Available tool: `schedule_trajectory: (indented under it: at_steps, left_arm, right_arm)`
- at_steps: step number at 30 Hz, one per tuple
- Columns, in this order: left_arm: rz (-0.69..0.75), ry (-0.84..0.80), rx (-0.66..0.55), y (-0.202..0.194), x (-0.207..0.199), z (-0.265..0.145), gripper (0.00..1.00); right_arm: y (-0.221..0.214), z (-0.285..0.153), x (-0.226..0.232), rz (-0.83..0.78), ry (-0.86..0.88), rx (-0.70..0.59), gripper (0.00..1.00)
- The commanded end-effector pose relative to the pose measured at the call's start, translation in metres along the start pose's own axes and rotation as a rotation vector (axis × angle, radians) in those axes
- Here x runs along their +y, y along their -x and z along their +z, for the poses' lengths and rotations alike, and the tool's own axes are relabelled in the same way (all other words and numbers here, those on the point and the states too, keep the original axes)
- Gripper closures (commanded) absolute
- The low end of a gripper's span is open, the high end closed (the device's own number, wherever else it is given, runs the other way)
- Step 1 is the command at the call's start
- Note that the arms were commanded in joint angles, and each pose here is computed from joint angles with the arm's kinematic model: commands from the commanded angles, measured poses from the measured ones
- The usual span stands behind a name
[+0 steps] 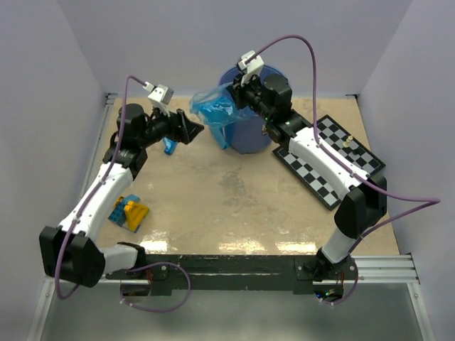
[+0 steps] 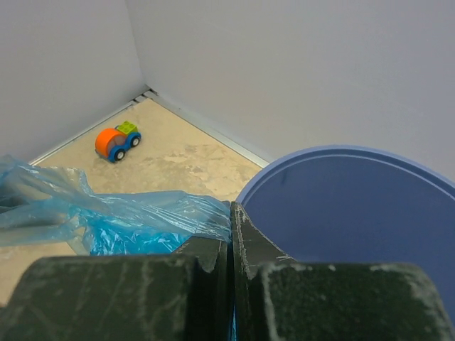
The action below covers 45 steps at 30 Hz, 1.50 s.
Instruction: Put the trash bags into the trash bin
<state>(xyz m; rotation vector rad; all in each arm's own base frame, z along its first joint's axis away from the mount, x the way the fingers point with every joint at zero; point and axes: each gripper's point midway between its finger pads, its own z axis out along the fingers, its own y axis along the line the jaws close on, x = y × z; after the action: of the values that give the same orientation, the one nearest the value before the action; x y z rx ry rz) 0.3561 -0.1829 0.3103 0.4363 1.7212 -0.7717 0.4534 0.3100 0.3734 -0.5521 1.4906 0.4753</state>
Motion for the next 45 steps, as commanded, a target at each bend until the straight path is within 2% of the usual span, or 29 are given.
schedule_trajectory:
  at_steps: [1, 3, 4, 9, 11, 13, 17, 23, 30, 37, 42, 45]
  left_arm:
    - [-0.151, 0.002, -0.152, 0.044, 0.007, 0.026, 0.2]
    - [-0.163, -0.044, -0.158, 0.045, 0.005, 0.036, 0.26]
    - [-0.16, -0.064, -0.161, 0.047, 0.004, 0.039, 0.34]
    - [-0.184, -0.037, -0.155, 0.039, 0.016, 0.049, 0.58]
    - [-0.172, -0.074, -0.156, 0.039, 0.01, 0.048, 0.75]
    - [-0.162, -0.096, -0.158, 0.04, 0.004, 0.043, 0.99]
    - [-0.142, -0.104, -0.158, 0.042, 0.0, 0.027, 1.0]
    - [-0.094, -0.113, -0.113, 0.033, -0.004, -0.011, 1.0]
    - [-0.008, -0.118, 0.012, -0.011, -0.02, -0.052, 1.0]
    - [0.049, -0.097, 0.07, -0.032, -0.033, -0.087, 1.0]
    - [0.129, -0.091, 0.072, -0.023, -0.038, -0.097, 1.0]
    - [0.2, -0.063, 0.113, -0.018, -0.033, -0.101, 1.0]
  right_arm:
    - [0.05, -0.007, 0.005, 0.037, -0.008, -0.126, 1.0]
    - [0.051, -0.008, 0.005, 0.038, -0.013, -0.127, 1.0]
    - [0.049, -0.008, 0.005, 0.037, -0.014, -0.124, 1.0]
    - [0.047, -0.009, 0.005, 0.068, -0.022, -0.123, 1.0]
    - [0.045, -0.009, 0.003, 0.07, -0.034, -0.121, 1.0]
    - [0.042, -0.007, 0.003, 0.078, -0.036, -0.117, 1.0]
    - [0.037, -0.005, -0.001, 0.083, -0.059, -0.112, 1.0]
    - [0.034, -0.004, -0.024, 0.096, -0.187, -0.119, 1.0]
    - [0.027, -0.001, -0.035, 0.091, -0.245, -0.11, 1.0]
    - [0.02, -0.002, -0.048, 0.091, -0.315, -0.103, 1.0]
    - [0.021, -0.006, -0.049, 0.069, -0.326, -0.105, 1.0]
    - [0.024, -0.011, -0.054, 0.039, -0.349, -0.105, 1.0]
